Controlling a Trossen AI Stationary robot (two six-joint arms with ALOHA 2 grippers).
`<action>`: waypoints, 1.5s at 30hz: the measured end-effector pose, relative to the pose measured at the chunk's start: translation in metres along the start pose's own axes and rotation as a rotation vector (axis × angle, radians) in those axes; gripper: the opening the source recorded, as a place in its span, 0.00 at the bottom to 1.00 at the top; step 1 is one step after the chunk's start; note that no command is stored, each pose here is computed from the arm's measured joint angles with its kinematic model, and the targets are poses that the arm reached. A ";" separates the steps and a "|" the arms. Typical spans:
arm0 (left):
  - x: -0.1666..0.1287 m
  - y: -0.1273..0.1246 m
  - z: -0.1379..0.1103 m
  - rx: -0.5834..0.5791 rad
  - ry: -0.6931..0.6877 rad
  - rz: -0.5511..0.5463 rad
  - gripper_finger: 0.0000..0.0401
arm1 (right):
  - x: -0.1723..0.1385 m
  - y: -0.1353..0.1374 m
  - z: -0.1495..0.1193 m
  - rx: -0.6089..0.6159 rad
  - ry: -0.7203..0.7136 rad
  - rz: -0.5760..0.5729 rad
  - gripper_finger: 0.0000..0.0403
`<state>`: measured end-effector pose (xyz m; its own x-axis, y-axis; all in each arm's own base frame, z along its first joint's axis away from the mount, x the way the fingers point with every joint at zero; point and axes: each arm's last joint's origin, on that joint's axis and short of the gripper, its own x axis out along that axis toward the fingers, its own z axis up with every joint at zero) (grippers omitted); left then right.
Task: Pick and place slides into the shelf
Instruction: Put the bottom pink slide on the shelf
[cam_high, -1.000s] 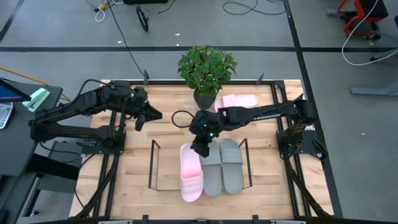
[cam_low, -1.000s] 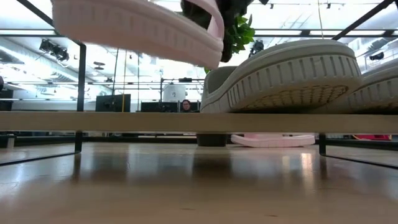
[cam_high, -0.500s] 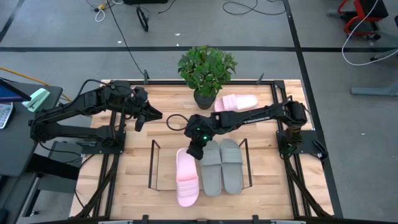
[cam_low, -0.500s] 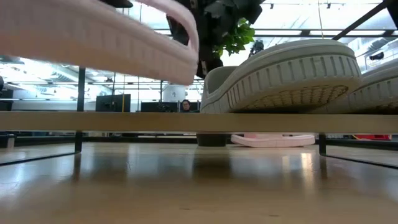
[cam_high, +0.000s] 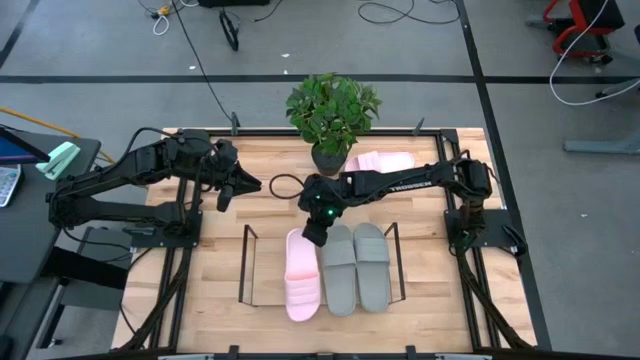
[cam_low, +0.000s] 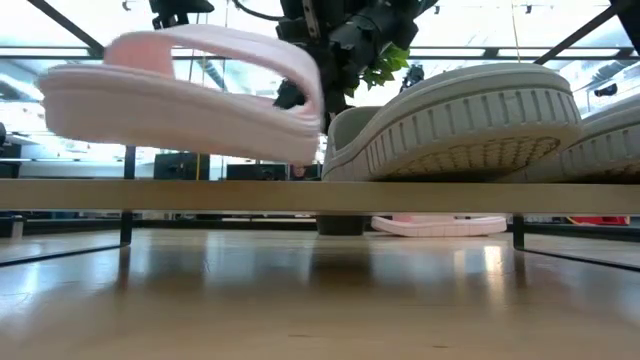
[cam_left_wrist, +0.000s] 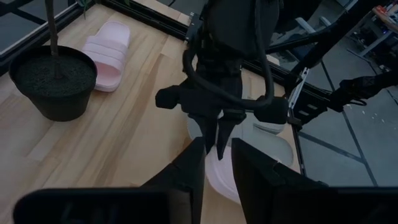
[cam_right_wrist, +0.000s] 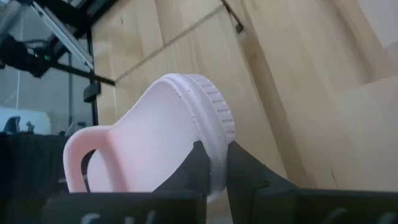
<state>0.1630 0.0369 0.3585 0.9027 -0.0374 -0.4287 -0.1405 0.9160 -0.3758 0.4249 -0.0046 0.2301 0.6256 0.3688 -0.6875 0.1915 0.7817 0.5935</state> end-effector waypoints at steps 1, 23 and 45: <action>0.000 0.000 0.000 0.000 0.000 0.000 0.22 | 0.000 0.000 -0.001 0.000 0.011 -0.001 0.08; 0.000 0.000 0.000 0.000 -0.003 -0.001 0.22 | 0.000 -0.002 -0.003 -0.022 0.012 -0.057 0.08; 0.000 0.000 0.000 0.000 -0.004 -0.001 0.22 | 0.011 -0.004 -0.015 -0.049 -0.013 -0.105 0.09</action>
<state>0.1632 0.0369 0.3588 0.9042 -0.0369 -0.4254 -0.1396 0.9160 -0.3760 0.4199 0.0043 0.2141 0.6137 0.2769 -0.7394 0.2199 0.8395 0.4969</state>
